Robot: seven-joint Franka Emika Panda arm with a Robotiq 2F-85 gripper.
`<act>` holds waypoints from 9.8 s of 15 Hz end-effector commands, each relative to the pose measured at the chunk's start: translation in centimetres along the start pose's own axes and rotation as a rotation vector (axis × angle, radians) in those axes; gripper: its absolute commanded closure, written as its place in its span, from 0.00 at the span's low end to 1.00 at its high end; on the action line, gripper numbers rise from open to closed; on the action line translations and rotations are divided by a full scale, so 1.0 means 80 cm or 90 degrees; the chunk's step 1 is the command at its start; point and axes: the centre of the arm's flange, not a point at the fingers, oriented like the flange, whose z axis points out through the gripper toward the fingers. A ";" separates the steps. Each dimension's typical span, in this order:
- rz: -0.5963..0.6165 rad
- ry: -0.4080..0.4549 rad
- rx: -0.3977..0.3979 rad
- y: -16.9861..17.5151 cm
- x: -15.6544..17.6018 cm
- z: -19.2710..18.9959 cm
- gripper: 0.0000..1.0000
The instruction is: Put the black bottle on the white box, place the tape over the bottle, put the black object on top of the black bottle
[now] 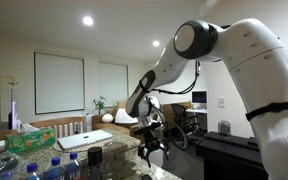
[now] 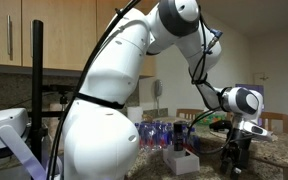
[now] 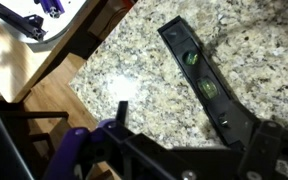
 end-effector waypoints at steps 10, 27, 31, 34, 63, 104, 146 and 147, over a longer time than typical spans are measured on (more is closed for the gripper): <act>-0.178 0.186 0.030 -0.075 -0.066 0.018 0.00; -0.216 0.261 -0.043 -0.074 -0.042 0.112 0.00; -0.257 0.267 -0.014 -0.096 -0.034 0.129 0.13; -0.274 0.263 -0.008 -0.116 -0.031 0.145 0.39; -0.077 0.251 -0.077 -0.080 -0.127 0.043 0.78; -0.079 0.163 -0.091 -0.098 -0.022 0.105 0.00; -0.070 0.226 0.165 -0.040 -0.060 0.122 0.00; -0.072 0.227 0.164 -0.040 -0.059 0.122 0.00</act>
